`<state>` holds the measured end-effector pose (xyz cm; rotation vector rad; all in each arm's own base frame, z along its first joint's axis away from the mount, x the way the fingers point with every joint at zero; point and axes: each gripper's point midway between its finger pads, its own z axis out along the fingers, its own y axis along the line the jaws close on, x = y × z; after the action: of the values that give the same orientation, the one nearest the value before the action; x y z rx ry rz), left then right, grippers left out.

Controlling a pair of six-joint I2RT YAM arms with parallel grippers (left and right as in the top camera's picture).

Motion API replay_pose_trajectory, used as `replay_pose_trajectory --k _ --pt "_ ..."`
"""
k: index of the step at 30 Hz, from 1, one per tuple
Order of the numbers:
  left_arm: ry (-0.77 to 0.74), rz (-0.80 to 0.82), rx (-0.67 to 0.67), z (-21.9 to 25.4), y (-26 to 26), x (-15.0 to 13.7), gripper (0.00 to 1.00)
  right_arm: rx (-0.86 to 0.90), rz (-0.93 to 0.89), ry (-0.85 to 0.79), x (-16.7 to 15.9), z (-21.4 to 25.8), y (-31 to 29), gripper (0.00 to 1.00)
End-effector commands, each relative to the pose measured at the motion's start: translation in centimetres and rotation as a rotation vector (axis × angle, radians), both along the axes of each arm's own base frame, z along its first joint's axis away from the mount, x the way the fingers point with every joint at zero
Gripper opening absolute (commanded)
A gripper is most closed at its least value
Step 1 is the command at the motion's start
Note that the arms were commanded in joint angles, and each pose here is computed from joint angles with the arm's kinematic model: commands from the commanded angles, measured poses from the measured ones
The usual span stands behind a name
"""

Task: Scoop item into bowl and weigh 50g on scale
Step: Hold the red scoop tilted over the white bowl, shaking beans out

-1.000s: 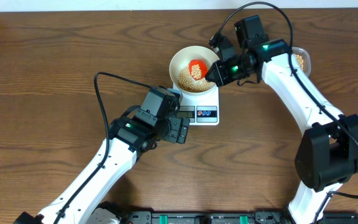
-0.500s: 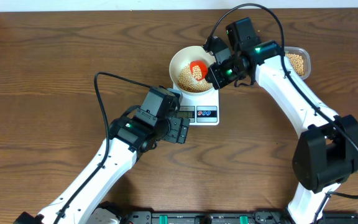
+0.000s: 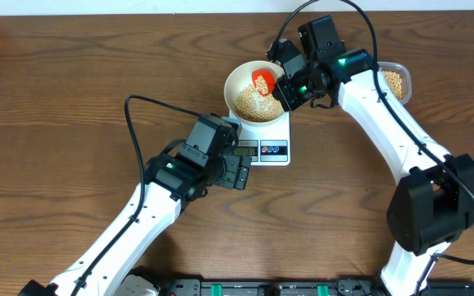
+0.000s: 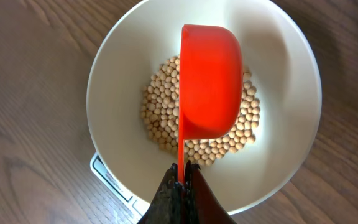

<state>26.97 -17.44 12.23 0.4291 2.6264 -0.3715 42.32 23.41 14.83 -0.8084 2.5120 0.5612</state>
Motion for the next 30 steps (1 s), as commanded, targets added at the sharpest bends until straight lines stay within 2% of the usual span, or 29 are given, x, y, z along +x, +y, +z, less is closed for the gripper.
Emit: replay_pose_trajectory --k 1,19,30 --pt "-0.002 0.005 0.017 -0.2 0.2 0.1 0.88 0.007 0.027 -0.051 0.1 1.7 0.5 0.01" --pt "-0.002 0.005 0.017 -0.2 0.2 0.1 0.88 -0.042 0.047 -0.095 0.6 1.5 -0.1 0.01" --pt "-0.002 0.005 0.017 -0.2 0.2 0.1 0.88 0.131 0.04 -0.01 0.0 2.7 0.9 0.01"
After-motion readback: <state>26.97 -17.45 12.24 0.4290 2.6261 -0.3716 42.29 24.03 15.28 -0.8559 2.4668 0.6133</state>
